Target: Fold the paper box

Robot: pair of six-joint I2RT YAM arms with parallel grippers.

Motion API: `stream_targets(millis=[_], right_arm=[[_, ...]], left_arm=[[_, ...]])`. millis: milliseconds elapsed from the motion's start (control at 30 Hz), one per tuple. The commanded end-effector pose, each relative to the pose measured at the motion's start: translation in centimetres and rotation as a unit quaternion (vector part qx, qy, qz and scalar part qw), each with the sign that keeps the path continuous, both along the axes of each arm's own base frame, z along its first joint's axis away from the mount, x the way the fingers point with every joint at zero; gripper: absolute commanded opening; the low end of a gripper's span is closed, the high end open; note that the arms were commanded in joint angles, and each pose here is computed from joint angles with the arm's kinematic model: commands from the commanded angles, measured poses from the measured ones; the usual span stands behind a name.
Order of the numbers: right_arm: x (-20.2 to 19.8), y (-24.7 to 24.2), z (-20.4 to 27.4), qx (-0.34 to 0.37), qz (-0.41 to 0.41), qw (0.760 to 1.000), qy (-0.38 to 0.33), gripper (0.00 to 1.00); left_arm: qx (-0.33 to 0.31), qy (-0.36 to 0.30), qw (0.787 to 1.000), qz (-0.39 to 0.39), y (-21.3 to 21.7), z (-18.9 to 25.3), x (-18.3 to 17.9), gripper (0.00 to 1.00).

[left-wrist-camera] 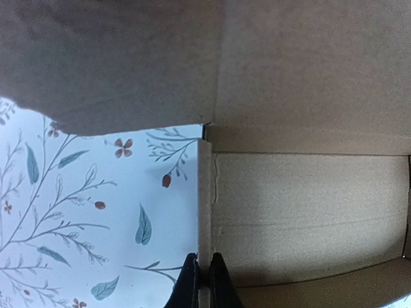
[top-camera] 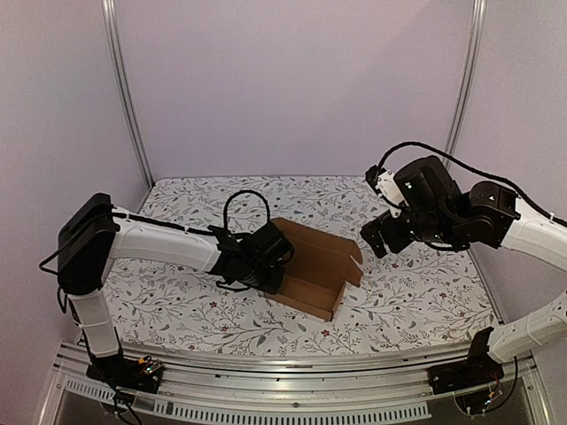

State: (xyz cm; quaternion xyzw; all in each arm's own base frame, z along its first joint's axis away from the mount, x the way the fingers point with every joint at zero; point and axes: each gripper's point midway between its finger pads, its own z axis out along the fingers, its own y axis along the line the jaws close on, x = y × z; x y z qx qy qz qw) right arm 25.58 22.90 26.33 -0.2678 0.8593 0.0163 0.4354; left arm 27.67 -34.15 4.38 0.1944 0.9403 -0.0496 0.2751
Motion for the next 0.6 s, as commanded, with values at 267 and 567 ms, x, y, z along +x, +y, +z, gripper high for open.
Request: stream_targets(millis=[267, 567], right_arm=[[0.0, 3.7, -6.1, 0.031, 0.063, 0.997, 0.042, 0.99], [0.2, 4.6, -9.9, 0.029, 0.125, 0.988, 0.08, 0.96]], left_arm=[[-0.064, -0.029, 0.986, 0.154, 2.4, 0.9, -1.5, 0.0], [-0.066, -0.033, 0.984, 0.164, 2.2, 1.1, -2.3, 0.09]])
